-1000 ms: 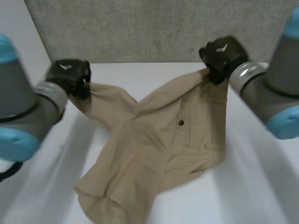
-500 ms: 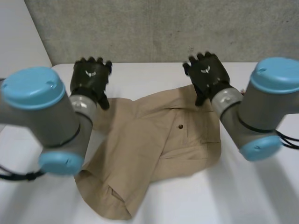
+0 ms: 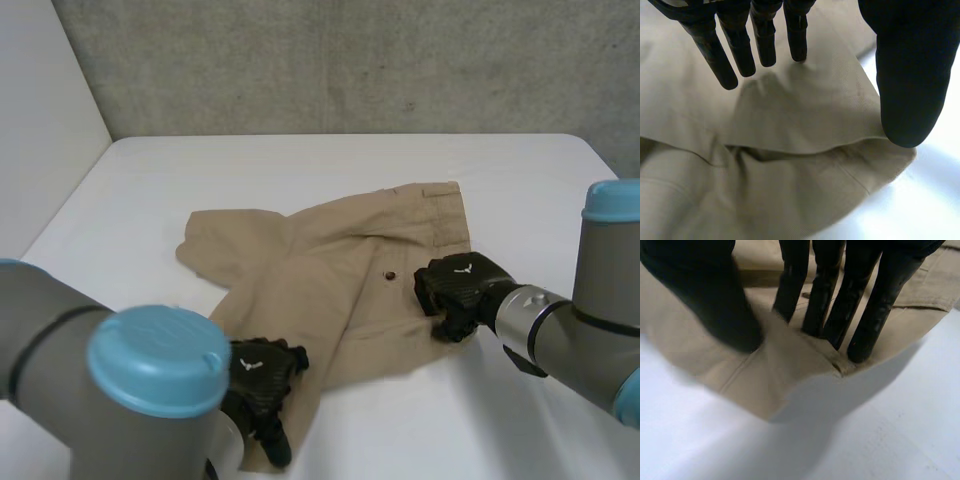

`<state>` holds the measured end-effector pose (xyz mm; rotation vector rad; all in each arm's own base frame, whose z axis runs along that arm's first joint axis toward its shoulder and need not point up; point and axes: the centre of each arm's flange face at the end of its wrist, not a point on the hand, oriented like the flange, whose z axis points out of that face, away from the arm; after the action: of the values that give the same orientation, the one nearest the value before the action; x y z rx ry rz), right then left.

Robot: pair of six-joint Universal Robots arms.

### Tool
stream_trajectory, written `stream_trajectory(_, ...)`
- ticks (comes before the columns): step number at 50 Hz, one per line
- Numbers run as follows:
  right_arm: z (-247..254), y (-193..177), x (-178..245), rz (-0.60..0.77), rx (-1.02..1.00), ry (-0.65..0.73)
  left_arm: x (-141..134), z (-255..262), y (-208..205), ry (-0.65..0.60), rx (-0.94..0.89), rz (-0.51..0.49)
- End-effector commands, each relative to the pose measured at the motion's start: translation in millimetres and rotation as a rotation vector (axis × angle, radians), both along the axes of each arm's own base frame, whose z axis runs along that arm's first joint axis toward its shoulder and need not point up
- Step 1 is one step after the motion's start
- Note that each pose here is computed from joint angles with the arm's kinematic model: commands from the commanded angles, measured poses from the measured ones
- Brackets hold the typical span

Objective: Fold the shorts.

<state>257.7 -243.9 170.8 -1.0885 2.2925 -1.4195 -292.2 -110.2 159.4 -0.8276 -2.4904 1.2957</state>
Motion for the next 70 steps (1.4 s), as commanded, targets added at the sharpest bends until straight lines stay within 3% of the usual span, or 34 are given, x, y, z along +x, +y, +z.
stream_trajectory(1, -1.6, -7.7, 0.9, -0.016, -0.117, -0.026, -7.3, -18.2, -9.3, -0.031, -0.029, 0.024)
stream_trajectory(12, 21.1, 3.9, -2.6, 0.012, -0.191, 0.004, 7.1, -4.5, -44.8, -0.055, -0.226, 0.242)
stream_trajectory(23, 48.0, 1.3, -15.0, -0.012, -0.358, 0.147, 36.0, 37.7, -57.4, -0.128, -0.352, 0.216)
stream_trajectory(31, 132.9, 14.2, -20.2, -0.035, -0.537, 0.067, 58.3, 138.4, -49.6, 0.028, -0.632, 0.254)
stream_trajectory(37, 220.8, 35.2, -26.1, -0.068, -0.799, -0.036, 82.2, 239.2, -36.3, 0.178, -0.942, 0.309)
stream_trajectory(46, 287.3, 49.7, -30.2, -0.107, -0.953, -0.197, 97.5, 311.2, -19.7, 0.301, -1.138, 0.337)
stream_trajectory(51, 288.0, 48.5, -29.9, -0.106, -0.94, -0.211, 91.9, 304.1, -27.7, 0.276, -1.102, 0.32)
stream_trajectory(55, 264.8, 33.9, -23.4, -0.09, -0.851, -0.178, 73.4, 268.3, -61.9, 0.193, -0.989, 0.285)
stream_trajectory(61, 203.4, -11.1, 7.3, -0.042, -0.67, -0.113, 44.0, 198.7, -123.1, 0.057, -0.806, 0.248)
stream_trajectory(70, 115.9, -91.3, 38.7, -0.088, -0.62, -0.071, 27.0, 133.6, -234.4, -0.011, -0.808, 0.326)
